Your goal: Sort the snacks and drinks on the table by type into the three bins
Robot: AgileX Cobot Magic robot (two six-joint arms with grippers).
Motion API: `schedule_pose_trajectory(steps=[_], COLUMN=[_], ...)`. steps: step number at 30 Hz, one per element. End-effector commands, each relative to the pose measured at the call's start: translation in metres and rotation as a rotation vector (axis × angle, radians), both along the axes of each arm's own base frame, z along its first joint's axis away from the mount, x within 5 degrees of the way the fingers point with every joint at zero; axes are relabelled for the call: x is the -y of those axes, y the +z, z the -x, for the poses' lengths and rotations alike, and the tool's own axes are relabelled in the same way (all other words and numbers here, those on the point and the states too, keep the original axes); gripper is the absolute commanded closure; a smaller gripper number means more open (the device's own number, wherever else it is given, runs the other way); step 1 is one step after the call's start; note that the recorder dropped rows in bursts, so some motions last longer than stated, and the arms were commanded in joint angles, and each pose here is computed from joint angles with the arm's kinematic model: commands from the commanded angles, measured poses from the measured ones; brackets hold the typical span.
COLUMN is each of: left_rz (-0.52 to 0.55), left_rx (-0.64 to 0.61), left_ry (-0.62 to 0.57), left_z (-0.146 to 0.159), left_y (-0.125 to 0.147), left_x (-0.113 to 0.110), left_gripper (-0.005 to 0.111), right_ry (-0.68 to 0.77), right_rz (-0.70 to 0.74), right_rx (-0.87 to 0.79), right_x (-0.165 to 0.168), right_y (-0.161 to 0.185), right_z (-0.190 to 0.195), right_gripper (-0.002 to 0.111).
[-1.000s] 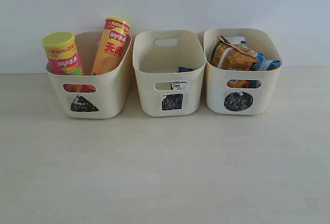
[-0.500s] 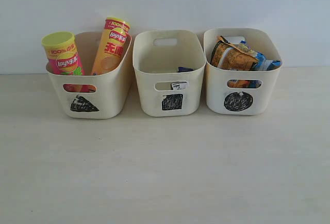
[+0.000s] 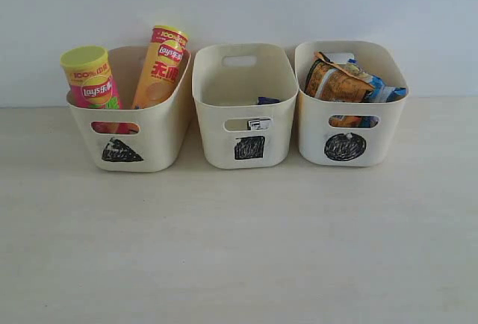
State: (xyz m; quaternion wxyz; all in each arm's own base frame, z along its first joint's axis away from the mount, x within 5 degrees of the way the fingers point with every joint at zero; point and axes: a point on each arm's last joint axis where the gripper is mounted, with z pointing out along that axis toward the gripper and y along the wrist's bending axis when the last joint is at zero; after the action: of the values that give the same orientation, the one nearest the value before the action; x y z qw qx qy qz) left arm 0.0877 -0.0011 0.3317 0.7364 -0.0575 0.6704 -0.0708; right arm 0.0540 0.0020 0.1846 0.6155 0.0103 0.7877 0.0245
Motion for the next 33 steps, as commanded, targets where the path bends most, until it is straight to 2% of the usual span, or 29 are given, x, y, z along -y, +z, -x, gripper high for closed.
schedule_pose_trajectory(steps=[1,4,10,18,20,24,28,33], left_rz=[0.031,0.070,0.024,0.071,0.071,0.073,-0.022,-0.020], left_rx=[-0.065,-0.066,-0.058,-0.075,-0.113,-0.155,-0.261,-0.301], left_ry=[0.039,0.053,0.054,0.046,0.048,0.049,0.051,0.049], left_z=[0.005,0.012,0.023,0.033,0.032,0.031,0.032,0.033], left_y=[-0.022,-0.034,-0.059,-0.112,-0.127,-0.132,-0.141,-0.145], left_x=[-0.004,-0.005,-0.004,-0.003,-0.003,-0.003,-0.004,-0.003], left_gripper=[0.103,0.103,0.103,0.103,0.103,0.103,0.103,0.103], right_ry=[0.000,0.000,0.000,0.000,0.000,0.000,0.000,0.000], right_rz=[0.006,0.006,0.006,0.006,0.006,0.006,0.006,0.006], right_rx=[0.005,0.005,0.005,0.005,0.005,0.005,0.005,0.005], right_x=[0.000,0.000,0.000,0.000,0.000,0.000,0.000,0.000], right_y=[-0.001,-0.001,-0.001,-0.001,-0.001,-0.001,-0.001,-0.001], right_z=[0.000,0.000,0.000,0.000,0.000,0.000,0.000,0.000], right_gripper=[0.108,0.108,0.108,0.108,0.108,0.108,0.108,0.108])
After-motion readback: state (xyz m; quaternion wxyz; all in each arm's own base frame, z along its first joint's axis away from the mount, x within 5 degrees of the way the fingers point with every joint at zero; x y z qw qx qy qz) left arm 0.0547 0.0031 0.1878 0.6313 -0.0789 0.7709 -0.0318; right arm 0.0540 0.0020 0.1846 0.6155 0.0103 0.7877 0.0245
